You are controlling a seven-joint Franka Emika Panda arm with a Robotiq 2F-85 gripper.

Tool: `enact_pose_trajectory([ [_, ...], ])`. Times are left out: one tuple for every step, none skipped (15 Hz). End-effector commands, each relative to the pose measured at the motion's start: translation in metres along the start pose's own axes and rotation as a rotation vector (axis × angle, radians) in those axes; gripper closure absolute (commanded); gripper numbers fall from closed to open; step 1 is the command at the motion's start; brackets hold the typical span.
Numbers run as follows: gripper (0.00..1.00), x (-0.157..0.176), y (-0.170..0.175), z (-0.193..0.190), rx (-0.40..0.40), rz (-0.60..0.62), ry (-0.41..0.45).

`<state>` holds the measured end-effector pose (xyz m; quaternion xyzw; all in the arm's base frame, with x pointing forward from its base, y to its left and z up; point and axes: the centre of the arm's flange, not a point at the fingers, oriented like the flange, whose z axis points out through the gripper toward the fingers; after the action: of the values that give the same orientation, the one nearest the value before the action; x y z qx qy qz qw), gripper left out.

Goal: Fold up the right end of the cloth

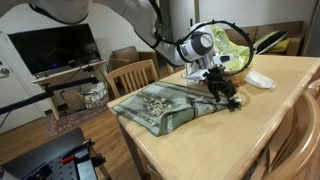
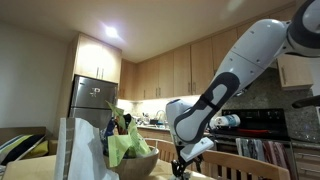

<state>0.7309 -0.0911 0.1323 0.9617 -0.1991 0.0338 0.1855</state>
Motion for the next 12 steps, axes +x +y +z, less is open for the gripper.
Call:
enact_pose_trajectory([
  [0.00, -0.018, 0.024, -0.026, 0.081, 0.030, 0.046],
  [0.00, -0.019, 0.028, -0.029, 0.098, 0.037, 0.059],
  [0.00, -0.018, 0.029, -0.030, 0.103, 0.056, 0.069],
  [0.00, -0.017, 0.028, -0.029, 0.116, 0.062, 0.071],
  [0.00, -0.017, 0.026, -0.026, 0.122, 0.069, 0.084],
  [0.00, -0.017, 0.023, -0.023, 0.133, 0.080, 0.088],
  [0.00, -0.016, 0.019, -0.018, 0.131, 0.086, 0.093],
  [0.00, -0.016, 0.016, -0.012, 0.144, 0.089, 0.092],
  [0.00, -0.016, 0.013, -0.008, 0.151, 0.095, 0.090],
  [0.00, -0.016, 0.010, -0.003, 0.165, 0.100, 0.089],
  [0.00, -0.016, 0.008, 0.001, 0.164, 0.110, 0.081],
  [0.00, -0.017, 0.006, 0.005, 0.172, 0.118, 0.075],
])
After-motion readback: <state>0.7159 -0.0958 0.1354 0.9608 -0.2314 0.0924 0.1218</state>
